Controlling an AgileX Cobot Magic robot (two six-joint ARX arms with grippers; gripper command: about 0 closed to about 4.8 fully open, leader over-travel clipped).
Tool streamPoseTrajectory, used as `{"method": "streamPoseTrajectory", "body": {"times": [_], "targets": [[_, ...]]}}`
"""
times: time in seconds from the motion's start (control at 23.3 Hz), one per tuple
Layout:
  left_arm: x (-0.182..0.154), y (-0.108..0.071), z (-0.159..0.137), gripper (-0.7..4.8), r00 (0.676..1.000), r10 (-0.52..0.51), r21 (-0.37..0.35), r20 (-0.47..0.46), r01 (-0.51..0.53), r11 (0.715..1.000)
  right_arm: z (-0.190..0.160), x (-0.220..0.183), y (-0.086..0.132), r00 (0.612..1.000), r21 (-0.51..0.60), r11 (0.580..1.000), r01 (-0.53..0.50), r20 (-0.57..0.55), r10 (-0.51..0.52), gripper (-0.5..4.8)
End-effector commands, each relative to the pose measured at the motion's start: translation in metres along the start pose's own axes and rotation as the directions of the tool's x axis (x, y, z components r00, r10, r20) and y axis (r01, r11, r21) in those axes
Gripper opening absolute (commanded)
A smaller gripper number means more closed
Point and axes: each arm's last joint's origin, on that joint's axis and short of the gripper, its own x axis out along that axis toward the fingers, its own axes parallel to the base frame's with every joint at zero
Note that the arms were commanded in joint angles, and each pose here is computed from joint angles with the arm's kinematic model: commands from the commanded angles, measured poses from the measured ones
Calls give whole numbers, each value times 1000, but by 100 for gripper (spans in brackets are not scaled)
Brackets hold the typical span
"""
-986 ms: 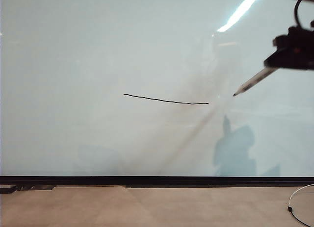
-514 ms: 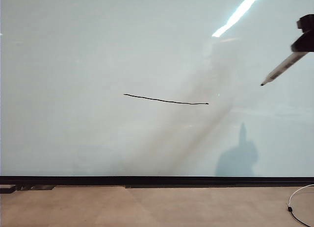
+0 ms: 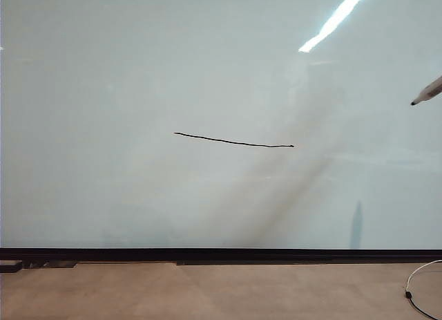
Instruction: Pick up the pen on the shelf to the right of the whiteboard and draw a straight line.
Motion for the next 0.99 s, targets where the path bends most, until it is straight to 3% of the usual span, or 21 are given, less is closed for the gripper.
{"method": "streamPoseTrajectory", "body": {"times": [0.04, 0.6, 0.99], "targets": [[0, 0, 2, -5, 1000, -1, 3, 10, 1, 1000, -5, -9, -1, 1000, 2, 1000, 23, 7, -23, -5], [0, 0, 2, -5, 1000, -1, 3, 11, 1, 1000, -28, -23, 3, 1000, -10, 1000, -23, 14, 23, -5], [0, 0, 1, -5, 1000, -2, 2, 7, 1, 1000, -33, -22, -2, 998, -120, 991, 61, 9, -61, -5]]}}
